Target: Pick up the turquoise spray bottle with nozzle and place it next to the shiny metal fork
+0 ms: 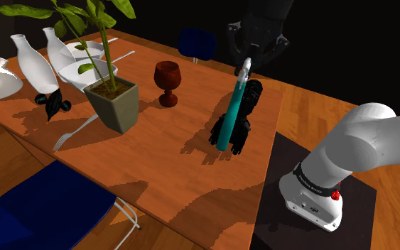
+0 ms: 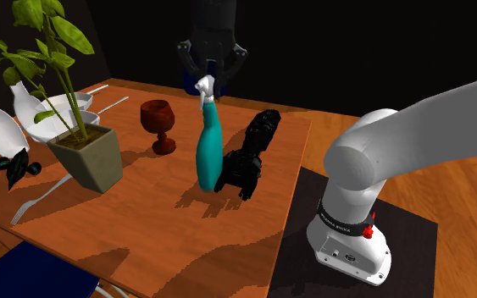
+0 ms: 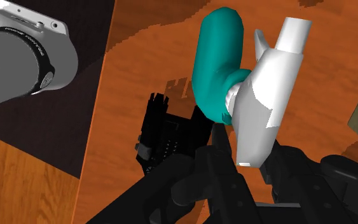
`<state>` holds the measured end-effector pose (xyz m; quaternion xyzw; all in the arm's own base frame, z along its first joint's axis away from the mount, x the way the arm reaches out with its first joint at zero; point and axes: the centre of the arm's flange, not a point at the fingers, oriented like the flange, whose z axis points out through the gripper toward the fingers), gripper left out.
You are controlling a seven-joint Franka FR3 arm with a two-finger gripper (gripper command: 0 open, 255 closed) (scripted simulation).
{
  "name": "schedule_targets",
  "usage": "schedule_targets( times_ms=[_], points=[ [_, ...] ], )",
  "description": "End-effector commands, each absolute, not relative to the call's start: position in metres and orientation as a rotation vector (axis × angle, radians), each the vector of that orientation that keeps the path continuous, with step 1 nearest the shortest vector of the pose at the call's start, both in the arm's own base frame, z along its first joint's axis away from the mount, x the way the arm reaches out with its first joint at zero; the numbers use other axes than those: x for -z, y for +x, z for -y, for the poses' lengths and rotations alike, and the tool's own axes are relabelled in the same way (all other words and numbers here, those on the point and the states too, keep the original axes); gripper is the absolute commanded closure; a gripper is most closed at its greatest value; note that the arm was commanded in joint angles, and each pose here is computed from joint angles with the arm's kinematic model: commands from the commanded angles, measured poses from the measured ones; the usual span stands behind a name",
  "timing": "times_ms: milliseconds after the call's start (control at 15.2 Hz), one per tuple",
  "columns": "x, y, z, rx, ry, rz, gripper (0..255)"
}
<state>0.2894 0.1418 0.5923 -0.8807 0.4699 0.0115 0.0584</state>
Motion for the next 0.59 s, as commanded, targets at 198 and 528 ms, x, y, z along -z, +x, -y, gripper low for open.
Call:
schedule_targets(
  times_ms=[198,528],
  points=[
    [-0.619,0.289,-0.141,-0.035,-2.668,-1.424,255],
    [-0.645,0.289,-0.141,-0.035,-2.668,-1.424,255]
  ],
)
